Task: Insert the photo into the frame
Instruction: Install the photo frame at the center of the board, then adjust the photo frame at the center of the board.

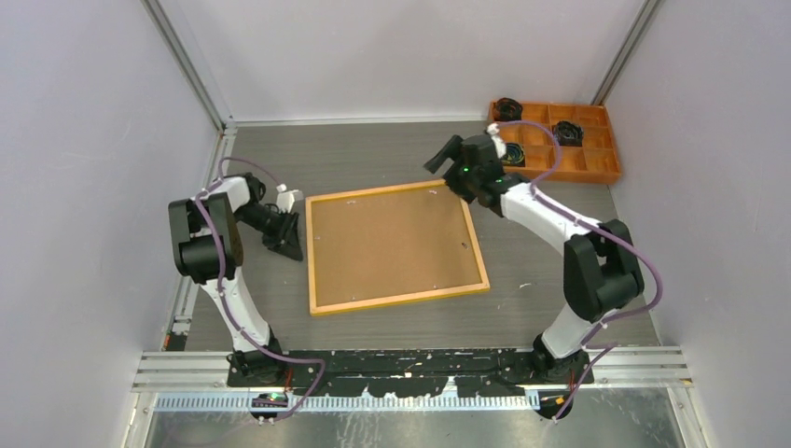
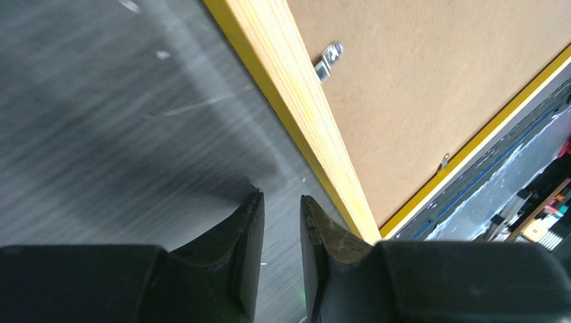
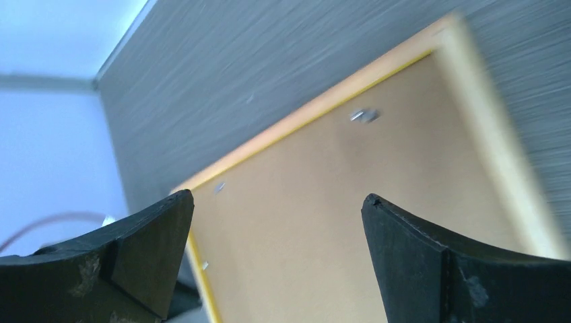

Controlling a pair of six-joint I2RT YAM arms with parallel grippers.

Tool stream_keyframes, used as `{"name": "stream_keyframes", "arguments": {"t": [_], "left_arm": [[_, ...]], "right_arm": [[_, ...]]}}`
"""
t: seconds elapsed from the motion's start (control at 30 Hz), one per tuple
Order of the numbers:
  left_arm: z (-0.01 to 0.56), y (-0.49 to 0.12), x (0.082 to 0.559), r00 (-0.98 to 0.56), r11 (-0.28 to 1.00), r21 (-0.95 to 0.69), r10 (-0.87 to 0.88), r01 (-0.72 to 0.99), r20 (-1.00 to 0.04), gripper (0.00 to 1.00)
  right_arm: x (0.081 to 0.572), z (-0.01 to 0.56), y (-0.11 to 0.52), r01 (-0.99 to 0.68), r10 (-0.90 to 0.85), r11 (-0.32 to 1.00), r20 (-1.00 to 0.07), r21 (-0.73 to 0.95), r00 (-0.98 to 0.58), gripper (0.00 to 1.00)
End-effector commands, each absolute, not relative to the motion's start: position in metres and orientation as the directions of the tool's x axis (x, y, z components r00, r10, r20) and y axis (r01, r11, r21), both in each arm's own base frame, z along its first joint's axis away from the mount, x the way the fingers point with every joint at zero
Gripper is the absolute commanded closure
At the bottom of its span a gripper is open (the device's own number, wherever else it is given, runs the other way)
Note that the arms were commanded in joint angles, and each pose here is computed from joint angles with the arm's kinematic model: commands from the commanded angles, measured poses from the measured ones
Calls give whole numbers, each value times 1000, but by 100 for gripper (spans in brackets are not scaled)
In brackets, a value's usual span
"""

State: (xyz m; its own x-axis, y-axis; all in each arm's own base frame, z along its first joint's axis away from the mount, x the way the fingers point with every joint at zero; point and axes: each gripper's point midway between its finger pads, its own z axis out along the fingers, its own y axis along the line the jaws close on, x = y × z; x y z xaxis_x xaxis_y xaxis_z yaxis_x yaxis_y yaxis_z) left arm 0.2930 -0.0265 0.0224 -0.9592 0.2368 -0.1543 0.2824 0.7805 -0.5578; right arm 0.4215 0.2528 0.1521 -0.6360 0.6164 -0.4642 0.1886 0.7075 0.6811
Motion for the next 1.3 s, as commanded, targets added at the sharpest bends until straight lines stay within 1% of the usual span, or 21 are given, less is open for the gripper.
{"name": "stream_keyframes", "arguments": {"t": [0.0,0.07,0.2,0.37,0.5,0.67,0.83,0.93,1.03,1.07,1.13,1.2,1.27], "left_arm": [[22,-29,283,-929,790,-489,316,370,-193,71],[19,-33,276,-921,789,-476,342,389,-185,70],[19,-40,269,-901,784,-444,391,433,-188,69],[23,-46,262,-873,771,-413,448,486,-192,69],[20,-50,256,-856,758,-402,483,513,-181,69],[17,-72,244,-820,720,-404,546,564,-171,69],[19,-111,236,-759,660,-401,628,636,-171,69],[19,-139,226,-702,602,-403,693,689,-165,69],[17,-164,205,-616,519,-407,773,751,-150,67],[17,-169,200,-595,499,-409,790,764,-146,65],[21,-173,191,-567,472,-411,811,780,-143,62],[31,-171,186,-544,444,-418,825,793,-155,58],[44,-162,184,-514,425,-389,842,818,-162,57]], "right_arm": [[422,112,180,307,576,806,-552,506,-603,0],[425,98,163,348,576,813,-557,467,-599,0],[429,74,148,392,593,804,-545,448,-593,0],[433,53,148,410,586,810,-533,420,-611,0],[438,41,159,403,595,799,-495,445,-633,0],[460,45,199,343,611,762,-432,549,-663,3],[488,42,250,280,531,806,-429,521,-731,3],[504,46,288,226,513,781,-392,582,-764,3],[513,37,312,191,456,795,-360,576,-814,1],[520,46,317,173,449,796,-373,581,-812,0],[528,51,311,154,411,836,-415,527,-812,0],[534,68,295,148,394,868,-475,474,-787,0],[541,88,273,159,404,880,-530,447,-746,0]]}}
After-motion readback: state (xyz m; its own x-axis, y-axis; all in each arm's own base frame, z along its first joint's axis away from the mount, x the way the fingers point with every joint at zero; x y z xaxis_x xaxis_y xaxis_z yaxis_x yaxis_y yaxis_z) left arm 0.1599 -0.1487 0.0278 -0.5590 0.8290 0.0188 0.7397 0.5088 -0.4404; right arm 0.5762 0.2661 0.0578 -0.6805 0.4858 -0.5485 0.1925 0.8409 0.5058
